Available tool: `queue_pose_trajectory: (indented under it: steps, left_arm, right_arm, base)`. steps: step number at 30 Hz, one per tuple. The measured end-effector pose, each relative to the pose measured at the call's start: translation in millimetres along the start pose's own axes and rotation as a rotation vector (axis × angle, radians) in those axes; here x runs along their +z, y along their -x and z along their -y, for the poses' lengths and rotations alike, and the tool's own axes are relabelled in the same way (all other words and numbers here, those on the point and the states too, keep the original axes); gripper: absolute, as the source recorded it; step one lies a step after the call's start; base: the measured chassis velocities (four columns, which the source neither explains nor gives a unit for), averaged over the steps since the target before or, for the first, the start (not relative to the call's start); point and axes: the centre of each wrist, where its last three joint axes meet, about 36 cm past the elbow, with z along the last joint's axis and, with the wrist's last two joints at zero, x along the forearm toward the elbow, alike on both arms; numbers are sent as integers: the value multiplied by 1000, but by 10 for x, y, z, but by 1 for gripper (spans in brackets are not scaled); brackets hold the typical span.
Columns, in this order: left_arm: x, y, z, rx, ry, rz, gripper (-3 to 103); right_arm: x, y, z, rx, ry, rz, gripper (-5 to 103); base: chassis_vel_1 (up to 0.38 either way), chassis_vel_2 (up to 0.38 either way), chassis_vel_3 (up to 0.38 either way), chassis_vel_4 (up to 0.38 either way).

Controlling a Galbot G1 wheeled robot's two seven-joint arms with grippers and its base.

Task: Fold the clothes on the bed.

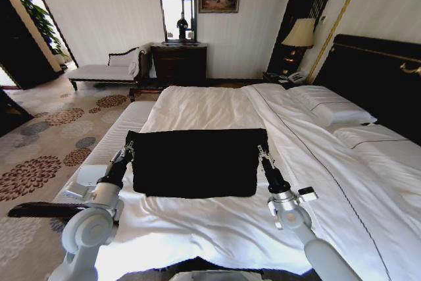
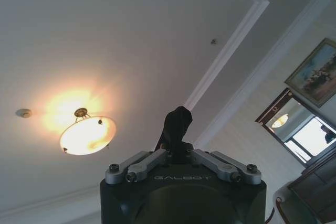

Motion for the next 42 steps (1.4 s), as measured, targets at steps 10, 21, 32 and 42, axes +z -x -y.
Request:
queue_pose_trajectory:
  steps: [10, 21, 32, 42]
  left_arm:
    - [24, -418, 272, -57, 76, -22, 2]
    - [-154, -321, 360, -159, 161, -139, 2]
    - [1409, 1261, -980, -335, 212, -382, 2]
    - [2053, 1954, -1337, -289, 75, -366, 2]
  right_arm:
    - [-130, -192, -642, 218, -63, -14, 2]
    - [-459, 163, -951, 562, -141, -125, 2]
    - [792, 70, 1032, 791, -107, -492, 2]
    - [1350, 318, 1963, 613, -141, -480, 2]
  base:
    - [0, 0, 0, 0]
    - [0, 0, 0, 0]
    - [0, 0, 0, 0]
    - [0, 0, 0, 0]
